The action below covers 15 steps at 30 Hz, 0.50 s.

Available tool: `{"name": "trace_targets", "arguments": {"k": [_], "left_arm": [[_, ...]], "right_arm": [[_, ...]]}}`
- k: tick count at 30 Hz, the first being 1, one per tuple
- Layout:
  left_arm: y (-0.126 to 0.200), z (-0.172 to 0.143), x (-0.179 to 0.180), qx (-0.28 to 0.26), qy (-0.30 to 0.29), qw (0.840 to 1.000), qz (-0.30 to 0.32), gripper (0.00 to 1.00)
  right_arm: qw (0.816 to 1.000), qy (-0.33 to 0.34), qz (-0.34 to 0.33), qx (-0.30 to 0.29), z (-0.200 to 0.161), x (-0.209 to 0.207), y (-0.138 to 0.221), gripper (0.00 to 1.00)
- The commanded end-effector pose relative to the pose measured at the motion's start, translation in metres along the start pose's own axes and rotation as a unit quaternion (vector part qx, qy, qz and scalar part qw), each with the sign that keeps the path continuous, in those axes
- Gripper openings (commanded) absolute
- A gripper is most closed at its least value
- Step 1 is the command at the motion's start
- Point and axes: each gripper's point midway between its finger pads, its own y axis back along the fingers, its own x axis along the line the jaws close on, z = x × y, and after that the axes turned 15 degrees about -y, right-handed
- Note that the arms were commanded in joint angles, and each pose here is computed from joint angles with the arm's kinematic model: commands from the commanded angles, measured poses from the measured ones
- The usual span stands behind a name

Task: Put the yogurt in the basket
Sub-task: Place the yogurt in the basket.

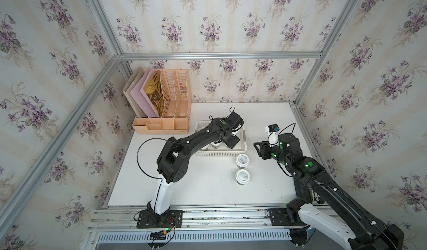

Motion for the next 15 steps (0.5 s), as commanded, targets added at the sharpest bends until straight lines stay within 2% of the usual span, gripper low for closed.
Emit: {"name": "trace_targets", "arguments": {"k": [1, 15], "left_arm": [[-0.005, 0.002, -0.001, -0.002, -0.003, 1.0, -0.004, 0.68], [-0.015, -0.017, 0.005, 0.024, 0.011, 1.0, -0.01, 0.68]], "right_arm": [[1.0, 0.001, 0.007, -0.004, 0.002, 0.003, 0.001, 0.55], [1.0, 0.001, 0.008, -0.004, 0.002, 0.003, 0.001, 0.55]]}}
